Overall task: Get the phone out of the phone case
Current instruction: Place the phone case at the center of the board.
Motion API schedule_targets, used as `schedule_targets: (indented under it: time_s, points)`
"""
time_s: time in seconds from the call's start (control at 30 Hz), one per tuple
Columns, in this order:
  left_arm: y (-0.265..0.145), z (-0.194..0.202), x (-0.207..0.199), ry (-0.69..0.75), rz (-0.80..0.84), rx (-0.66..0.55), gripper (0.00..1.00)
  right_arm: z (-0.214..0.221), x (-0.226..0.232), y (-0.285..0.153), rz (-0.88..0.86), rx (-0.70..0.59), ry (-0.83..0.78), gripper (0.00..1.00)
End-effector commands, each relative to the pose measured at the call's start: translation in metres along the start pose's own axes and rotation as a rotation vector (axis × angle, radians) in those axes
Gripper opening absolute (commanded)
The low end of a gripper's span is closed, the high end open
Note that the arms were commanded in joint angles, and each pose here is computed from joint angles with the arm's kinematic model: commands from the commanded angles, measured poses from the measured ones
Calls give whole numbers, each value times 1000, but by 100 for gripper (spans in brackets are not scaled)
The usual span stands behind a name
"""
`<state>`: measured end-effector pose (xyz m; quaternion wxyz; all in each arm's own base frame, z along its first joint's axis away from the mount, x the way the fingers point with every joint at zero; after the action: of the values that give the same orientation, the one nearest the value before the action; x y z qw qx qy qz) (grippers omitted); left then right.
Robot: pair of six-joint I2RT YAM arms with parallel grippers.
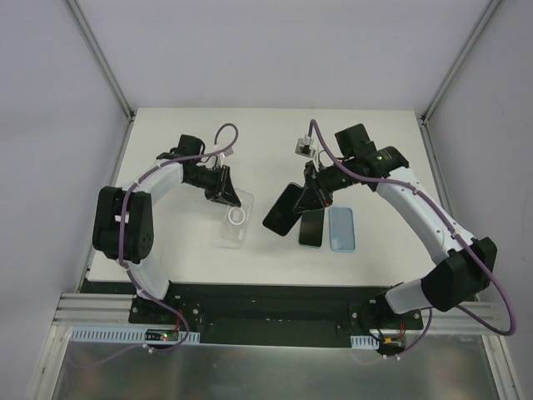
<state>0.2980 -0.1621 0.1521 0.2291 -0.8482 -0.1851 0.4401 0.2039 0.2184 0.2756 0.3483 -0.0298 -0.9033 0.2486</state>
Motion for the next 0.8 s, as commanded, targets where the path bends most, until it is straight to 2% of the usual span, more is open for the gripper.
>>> schedule_targets:
  time_s: [0.0, 0.3, 0.37, 0.57, 0.7, 0.77]
  points:
    - [-8, 24, 26, -84, -91, 62, 0, -7, 2, 2, -57, -24, -13, 0]
    - [-16, 51, 57, -198, -188, 121, 0, -9, -7, 7, -57, -10, 12, 0]
    - [-18, 54, 63, -218, -207, 130, 3, -10, -8, 8, -56, -6, 17, 0]
    - [-19, 61, 73, -248, -241, 155, 23, -10, -9, 9, -55, -1, 23, 0]
    - [-19, 61, 77, -258, -254, 158, 45, -9, -9, 9, -54, -1, 23, 0]
    - [-21, 60, 77, -253, -264, 155, 53, -8, -9, 9, -51, -1, 25, 0]
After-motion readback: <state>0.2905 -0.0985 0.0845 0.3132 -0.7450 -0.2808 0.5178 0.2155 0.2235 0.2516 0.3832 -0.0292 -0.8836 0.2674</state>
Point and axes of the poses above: each gripper's point midway between its finger pads, its own y axis out along the fingers, its own x axis along the line the jaws close on, z = x × y, the point moved 5 cm from there along -y, back along the fingers, and after that the axes turned 12 degrees about y, right-handed, at the moved point
